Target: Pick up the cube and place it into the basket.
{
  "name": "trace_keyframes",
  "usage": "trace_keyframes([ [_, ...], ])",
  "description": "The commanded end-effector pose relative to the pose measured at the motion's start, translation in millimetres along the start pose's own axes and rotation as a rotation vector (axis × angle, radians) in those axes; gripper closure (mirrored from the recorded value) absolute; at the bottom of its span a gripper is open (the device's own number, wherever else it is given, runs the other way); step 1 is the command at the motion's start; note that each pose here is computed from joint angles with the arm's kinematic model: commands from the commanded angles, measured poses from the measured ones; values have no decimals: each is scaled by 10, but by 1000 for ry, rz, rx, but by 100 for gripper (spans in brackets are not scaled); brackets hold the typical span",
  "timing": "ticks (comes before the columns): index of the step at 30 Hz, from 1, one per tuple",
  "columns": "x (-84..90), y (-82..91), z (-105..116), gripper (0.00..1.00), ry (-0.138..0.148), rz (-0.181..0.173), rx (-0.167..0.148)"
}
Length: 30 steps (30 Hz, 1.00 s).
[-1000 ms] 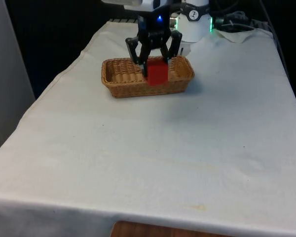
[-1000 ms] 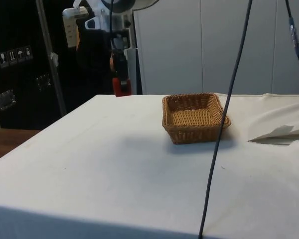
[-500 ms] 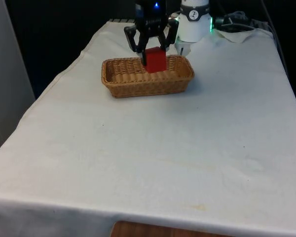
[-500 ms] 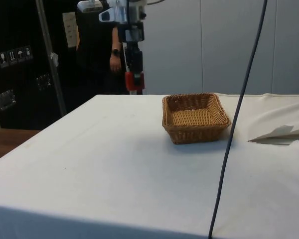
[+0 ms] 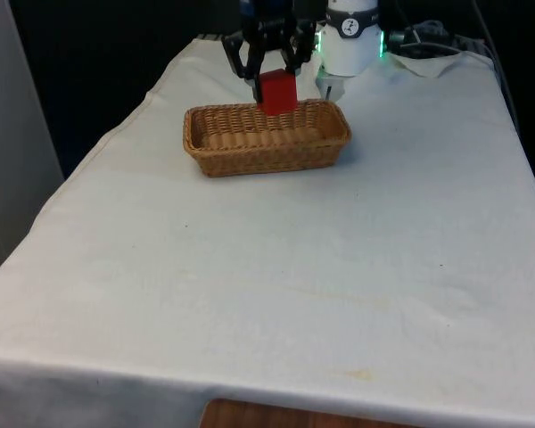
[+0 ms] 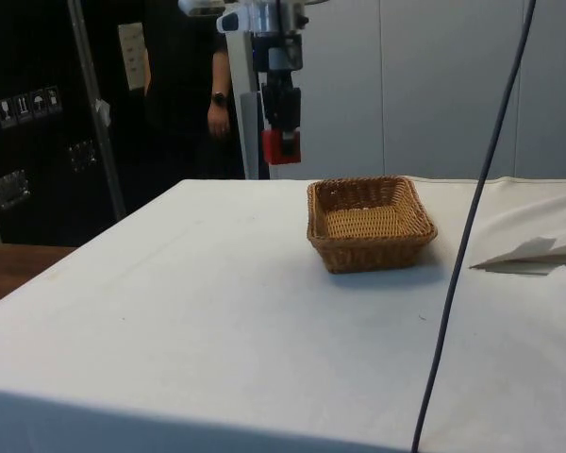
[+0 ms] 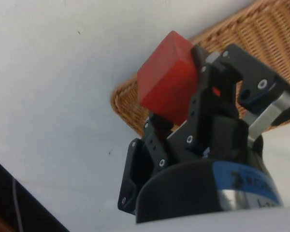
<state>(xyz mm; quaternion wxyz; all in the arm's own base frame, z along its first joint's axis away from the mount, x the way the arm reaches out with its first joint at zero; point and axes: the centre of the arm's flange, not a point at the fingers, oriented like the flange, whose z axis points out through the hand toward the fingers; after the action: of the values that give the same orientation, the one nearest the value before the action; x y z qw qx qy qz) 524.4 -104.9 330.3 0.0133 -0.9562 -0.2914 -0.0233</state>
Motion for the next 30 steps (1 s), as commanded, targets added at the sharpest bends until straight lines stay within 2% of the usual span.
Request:
trace_keyframes([
  [1, -59, -13, -13, 97, 4, -5, -12],
  [2, -30, -13, 1, 97, 1, -2, 3],
  [3, -79, -24, -15, 97, 5, -6, -11],
  [10, -297, -88, 13, 97, 14, -18, -1],
  [11, -281, -90, 22, 97, 13, -15, 13],
  [12, -352, -100, 29, 97, 17, -20, 1],
  [20, -569, -150, 137, 97, 24, -36, 6],
  [21, -558, -153, 150, 97, 23, -33, 20],
  [22, -627, -161, 178, 97, 25, -39, 6],
  [28, -806, -203, 318, 97, 26, -53, 4],
  [29, -775, -205, 308, 97, 25, -49, 20],
  [30, -836, -207, 343, 97, 26, -55, 3],
])
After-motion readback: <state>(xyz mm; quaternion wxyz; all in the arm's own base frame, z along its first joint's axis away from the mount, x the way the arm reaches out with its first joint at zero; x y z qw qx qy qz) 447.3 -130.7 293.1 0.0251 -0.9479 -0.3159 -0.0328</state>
